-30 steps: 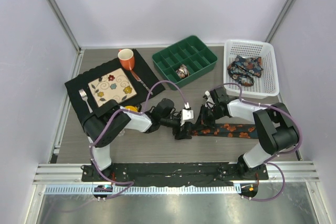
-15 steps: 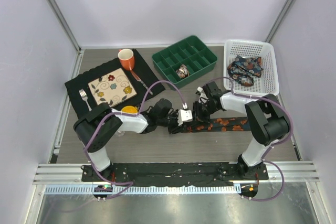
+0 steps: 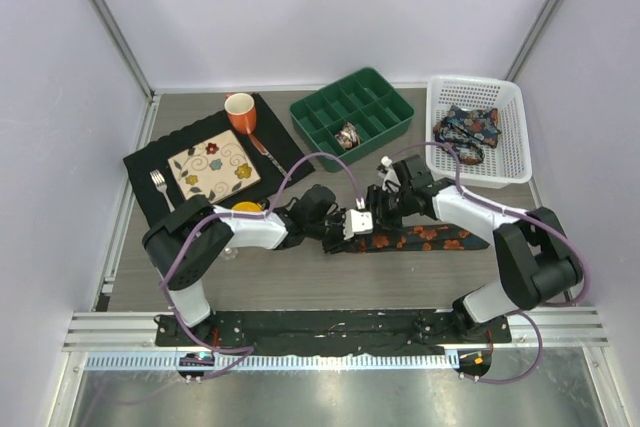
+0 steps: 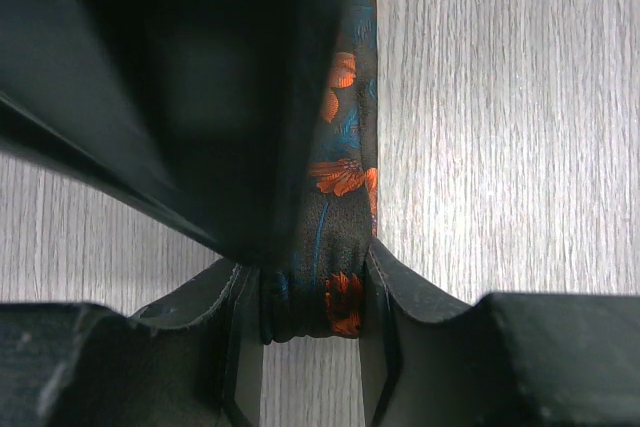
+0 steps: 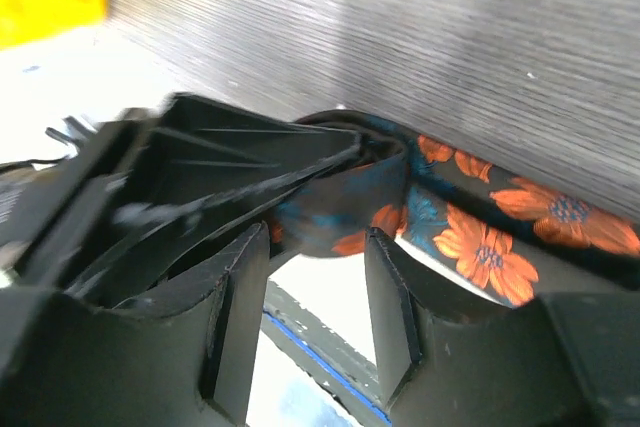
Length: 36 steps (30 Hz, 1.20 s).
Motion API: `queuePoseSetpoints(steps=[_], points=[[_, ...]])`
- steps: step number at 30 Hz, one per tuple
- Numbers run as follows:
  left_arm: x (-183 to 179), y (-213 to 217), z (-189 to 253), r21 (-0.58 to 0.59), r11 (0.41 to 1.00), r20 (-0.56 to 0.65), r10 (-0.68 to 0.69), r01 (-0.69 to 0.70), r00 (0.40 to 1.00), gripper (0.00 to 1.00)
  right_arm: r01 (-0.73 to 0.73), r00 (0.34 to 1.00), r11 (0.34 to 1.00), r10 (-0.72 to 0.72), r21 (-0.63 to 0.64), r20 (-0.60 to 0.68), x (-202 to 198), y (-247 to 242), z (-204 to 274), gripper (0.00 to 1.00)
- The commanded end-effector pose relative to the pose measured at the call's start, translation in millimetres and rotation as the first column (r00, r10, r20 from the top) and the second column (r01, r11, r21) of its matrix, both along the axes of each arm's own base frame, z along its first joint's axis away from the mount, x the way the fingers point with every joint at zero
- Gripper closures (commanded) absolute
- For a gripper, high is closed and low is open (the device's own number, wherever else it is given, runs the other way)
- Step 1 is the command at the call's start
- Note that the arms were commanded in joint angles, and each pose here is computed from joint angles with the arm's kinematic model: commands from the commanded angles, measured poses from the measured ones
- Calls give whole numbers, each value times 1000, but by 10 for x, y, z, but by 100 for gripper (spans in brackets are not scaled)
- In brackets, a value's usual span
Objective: Roll the ties
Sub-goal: Roll the tie at the center of the board.
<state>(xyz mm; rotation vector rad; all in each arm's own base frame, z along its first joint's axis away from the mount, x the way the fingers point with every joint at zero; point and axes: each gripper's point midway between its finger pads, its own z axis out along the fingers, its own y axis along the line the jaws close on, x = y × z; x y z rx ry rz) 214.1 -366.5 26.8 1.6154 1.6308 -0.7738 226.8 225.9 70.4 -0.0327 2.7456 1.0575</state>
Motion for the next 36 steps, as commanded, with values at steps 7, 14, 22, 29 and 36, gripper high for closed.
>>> queuePoseSetpoints(steps=[7, 14, 22, 29, 36], points=[[-146, 217, -338, 144, 989, -75, -9, 20, 997, 63, -28, 1000, 991, 29, -133, 7, 2, -28, -377, 79], [-64, 158, -115, 46, 999, -91, 29, -25, 995, 36, -11, 994, 974, -15, -225, -110, -226, -317, -700, 99], [321, 63, 1162, -286, 954, 88, 118, -88, 989, 0, 15, 982, 959, -68, -283, -178, -293, -558, -831, 99], [413, 90, 1289, -358, 887, -74, 285, -292, 956, 0, 11, 981, 949, -72, -316, -182, -351, -661, -831, 99], [243, -34, 881, -317, 944, -107, 64, -95, 992, 0, -4, 978, 929, -74, -371, -196, -414, -770, -916, 99]])
